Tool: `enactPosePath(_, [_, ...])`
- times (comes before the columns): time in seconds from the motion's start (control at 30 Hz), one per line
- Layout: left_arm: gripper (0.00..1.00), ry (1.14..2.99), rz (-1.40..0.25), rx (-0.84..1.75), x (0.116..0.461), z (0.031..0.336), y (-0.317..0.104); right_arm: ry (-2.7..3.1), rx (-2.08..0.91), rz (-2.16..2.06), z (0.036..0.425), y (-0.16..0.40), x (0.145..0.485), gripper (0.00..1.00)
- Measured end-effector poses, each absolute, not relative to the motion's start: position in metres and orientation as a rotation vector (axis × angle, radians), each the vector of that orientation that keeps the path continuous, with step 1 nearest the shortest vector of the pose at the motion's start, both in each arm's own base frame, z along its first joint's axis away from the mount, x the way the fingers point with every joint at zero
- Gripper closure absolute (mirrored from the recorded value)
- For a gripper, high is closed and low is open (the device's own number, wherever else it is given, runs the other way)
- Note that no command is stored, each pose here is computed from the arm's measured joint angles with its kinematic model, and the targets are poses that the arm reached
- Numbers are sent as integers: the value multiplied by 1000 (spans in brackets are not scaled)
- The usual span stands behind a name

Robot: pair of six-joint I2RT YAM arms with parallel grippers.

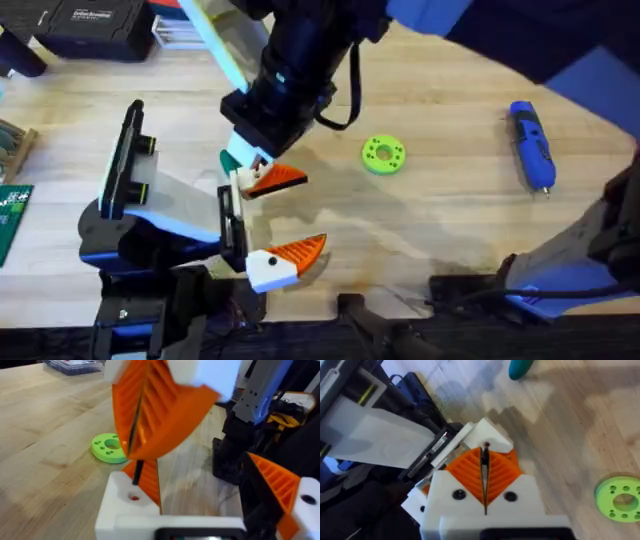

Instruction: Pick up the gripper from the table and insert it into the empty holder that is missing its gripper. Then pick up a screw, insert it into the mounting hole, and use the screwdriver to tighten it. Finally, clean up the table by picking up the vegetable and placing it into the bucket.

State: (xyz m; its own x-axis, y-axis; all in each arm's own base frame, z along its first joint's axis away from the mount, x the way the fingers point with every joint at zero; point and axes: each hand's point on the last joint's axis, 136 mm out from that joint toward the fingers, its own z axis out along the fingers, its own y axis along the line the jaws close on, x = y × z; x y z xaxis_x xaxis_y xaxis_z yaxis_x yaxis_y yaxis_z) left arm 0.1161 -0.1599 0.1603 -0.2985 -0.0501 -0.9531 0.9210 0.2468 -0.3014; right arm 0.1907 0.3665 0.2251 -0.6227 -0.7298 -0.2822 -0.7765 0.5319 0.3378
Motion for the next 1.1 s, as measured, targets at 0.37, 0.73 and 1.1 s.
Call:
enactPosePath(0.37, [15, 1530, -1235, 847, 116, 160, -160, 2670, -1329, 657, 220, 368, 188, 994])
enactPosePath(0.73, [15, 1542, -1268, 840, 114, 159, -161, 2701, -1349, 638, 207, 371, 188, 994])
enactPosePath(1.1, [15, 1539, -1263, 844, 114, 159, -161, 2688, -1351, 666, 208, 375, 188, 994])
